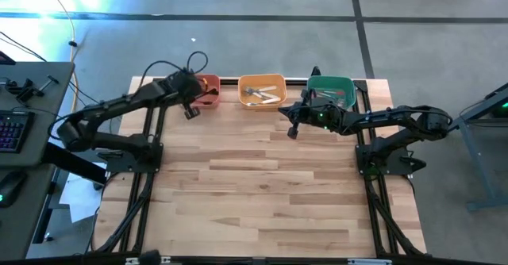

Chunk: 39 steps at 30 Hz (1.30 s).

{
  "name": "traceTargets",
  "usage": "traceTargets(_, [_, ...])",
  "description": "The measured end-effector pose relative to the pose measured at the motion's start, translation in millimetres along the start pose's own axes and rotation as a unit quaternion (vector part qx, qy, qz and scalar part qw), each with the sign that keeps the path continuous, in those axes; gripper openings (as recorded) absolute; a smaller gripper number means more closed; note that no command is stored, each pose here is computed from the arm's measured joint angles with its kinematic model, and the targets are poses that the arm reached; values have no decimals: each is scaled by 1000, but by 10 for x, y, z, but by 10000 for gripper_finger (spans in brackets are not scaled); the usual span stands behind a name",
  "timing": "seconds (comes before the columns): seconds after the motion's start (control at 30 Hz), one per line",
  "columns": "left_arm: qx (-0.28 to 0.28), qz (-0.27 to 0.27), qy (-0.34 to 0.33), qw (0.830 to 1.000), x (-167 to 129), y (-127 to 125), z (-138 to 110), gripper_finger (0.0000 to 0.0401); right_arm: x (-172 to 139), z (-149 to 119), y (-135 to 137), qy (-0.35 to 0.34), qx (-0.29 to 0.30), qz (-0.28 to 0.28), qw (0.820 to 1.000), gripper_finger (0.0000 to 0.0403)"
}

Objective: Sort silverware by color (type)
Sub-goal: Put the black fork into the orange bin, then return to Home Position

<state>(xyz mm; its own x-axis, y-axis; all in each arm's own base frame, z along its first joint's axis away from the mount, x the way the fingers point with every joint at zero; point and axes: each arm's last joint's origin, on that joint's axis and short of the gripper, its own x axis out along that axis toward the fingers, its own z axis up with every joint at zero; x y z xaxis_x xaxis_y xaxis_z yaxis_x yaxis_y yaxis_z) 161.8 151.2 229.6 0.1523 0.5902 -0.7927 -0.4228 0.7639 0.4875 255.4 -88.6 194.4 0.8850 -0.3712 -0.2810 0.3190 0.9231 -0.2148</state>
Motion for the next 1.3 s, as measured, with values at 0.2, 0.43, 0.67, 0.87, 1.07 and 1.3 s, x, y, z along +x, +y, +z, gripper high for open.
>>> traceTargets(0.2, [76,-4,22,997,301,127,95,1,0,0,0,0,4,0,1000,0])
traceTargets(0.43, [189,-33,60,980,629,178,151,1,0,0,0,0,4,0,1000,0])
traceTargets(0.67, [222,-39,120,967,870,147,108,1,0,-4,0,2,3,0,1000,0])
traceTargets(0.87, [195,-55,90,975,883,120,152,14,0,-4,1,2,3,0,1000,0])
traceTargets(1.07, [179,-47,77,980,800,77,203,48,0,-5,1,2,2,1,1000,0])
traceTargets(1.3, [131,-87,-6,988,489,22,296,31,0,-31,6,16,-3,3,1000,0])
